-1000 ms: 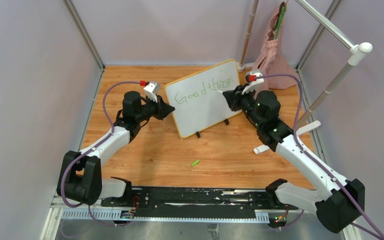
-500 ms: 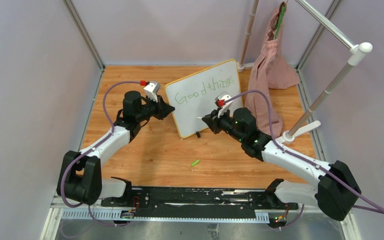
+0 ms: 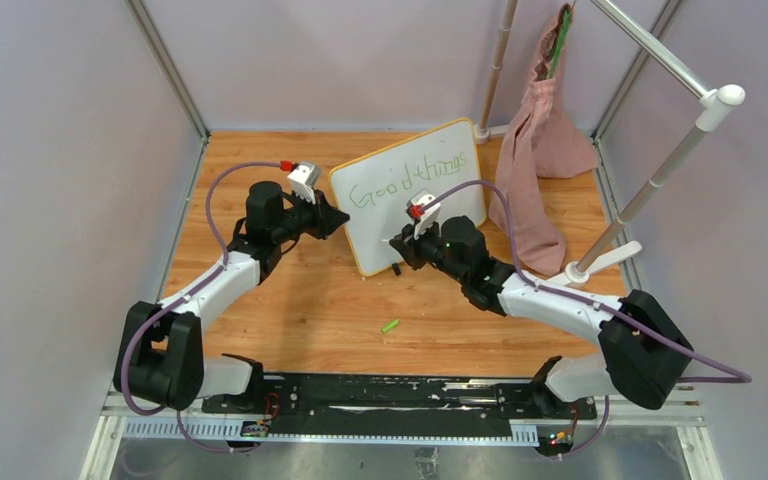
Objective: Write a sentence on the whiteboard
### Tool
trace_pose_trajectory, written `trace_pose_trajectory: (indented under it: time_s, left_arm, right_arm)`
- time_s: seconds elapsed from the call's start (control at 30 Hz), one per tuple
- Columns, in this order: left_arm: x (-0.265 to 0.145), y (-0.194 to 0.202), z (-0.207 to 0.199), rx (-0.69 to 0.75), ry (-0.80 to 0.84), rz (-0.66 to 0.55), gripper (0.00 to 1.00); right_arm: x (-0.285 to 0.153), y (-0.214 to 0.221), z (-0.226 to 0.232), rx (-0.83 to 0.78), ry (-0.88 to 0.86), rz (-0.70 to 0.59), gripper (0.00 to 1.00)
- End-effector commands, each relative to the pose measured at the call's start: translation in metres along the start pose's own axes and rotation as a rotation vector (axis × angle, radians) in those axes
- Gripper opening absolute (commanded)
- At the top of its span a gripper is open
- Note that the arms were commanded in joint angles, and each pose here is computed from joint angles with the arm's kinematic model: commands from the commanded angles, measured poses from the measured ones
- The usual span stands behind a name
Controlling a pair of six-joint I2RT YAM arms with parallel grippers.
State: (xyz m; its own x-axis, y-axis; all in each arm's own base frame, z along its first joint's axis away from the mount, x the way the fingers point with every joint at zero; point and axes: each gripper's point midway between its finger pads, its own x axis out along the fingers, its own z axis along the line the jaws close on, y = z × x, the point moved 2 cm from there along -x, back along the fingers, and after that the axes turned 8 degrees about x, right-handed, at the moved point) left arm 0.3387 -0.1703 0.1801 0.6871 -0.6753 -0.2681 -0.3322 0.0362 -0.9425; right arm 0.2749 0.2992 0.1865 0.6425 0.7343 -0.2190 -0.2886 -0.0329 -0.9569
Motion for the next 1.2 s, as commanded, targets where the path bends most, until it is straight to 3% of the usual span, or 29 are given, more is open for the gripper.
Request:
trace_pose_trajectory:
  time_s: [0.0, 0.2, 0.7, 1.17]
  left_arm:
    - [-0.004, 0.010, 0.022, 0.070, -0.124, 0.049, 0.00]
    - [-0.003, 0.011, 0.023, 0.063, -0.125, 0.053, 0.00]
    - [-0.003, 0.009, 0.023, 0.065, -0.131, 0.049, 0.00]
    - [-0.003, 0.011, 0.025, 0.062, -0.137, 0.056, 0.00]
  right_arm:
    - [0.005, -0.027, 0.015, -0.070, -0.046, -0.081, 0.00]
    - [0.016, -0.019, 0.020, -0.063, -0.031, -0.072, 0.00]
    - [0.029, -0.041, 0.011, -0.044, 0.062, -0.188, 0.00]
    - [0.024, -0.020, 0.011, -0.023, 0.072, -0.152, 0.00]
